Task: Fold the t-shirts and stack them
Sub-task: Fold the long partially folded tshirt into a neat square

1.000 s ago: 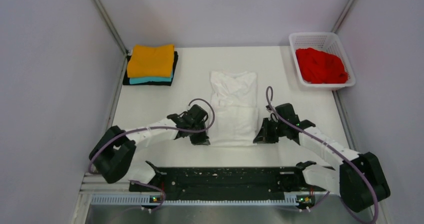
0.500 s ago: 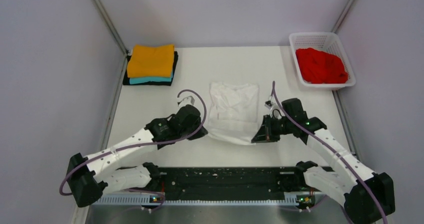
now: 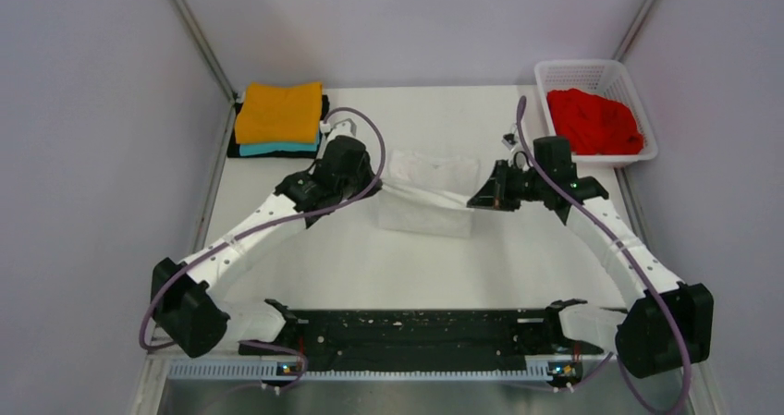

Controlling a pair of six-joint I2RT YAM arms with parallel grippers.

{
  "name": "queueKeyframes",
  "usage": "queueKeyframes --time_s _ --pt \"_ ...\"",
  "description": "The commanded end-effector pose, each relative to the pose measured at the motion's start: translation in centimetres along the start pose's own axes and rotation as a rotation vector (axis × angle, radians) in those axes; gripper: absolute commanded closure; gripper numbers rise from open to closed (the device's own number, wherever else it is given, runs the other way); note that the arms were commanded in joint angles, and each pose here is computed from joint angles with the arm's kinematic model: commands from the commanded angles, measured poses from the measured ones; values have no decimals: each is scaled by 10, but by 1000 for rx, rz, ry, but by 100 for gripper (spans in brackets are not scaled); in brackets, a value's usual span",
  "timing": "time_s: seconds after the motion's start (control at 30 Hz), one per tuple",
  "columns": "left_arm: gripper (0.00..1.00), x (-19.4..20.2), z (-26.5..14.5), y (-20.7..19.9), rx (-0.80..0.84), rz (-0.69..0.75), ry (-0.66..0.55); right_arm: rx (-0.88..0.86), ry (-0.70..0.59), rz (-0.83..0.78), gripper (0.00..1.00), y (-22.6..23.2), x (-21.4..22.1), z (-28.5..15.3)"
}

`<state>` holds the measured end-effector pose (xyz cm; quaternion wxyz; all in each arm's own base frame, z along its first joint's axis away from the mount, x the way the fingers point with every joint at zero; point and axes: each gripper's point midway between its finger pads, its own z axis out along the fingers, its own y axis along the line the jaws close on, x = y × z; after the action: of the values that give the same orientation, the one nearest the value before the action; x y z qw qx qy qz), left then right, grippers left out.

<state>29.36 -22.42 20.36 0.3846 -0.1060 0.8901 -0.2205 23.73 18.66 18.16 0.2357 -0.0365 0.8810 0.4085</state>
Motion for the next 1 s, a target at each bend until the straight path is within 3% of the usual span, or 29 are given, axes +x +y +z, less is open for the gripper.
queueKeyframes --time_s 0.0,0.5,0.97 --pt "100 -51 8 -21 74 44 -87 18 -95 -25 100 -2 -47 0" --pt "100 -90 100 -22 32 87 6 56 -145 62 100 -50 -109 23" --pt "100 -109 167 -21 148 56 80 102 -137 161 100 -106 -151 62"
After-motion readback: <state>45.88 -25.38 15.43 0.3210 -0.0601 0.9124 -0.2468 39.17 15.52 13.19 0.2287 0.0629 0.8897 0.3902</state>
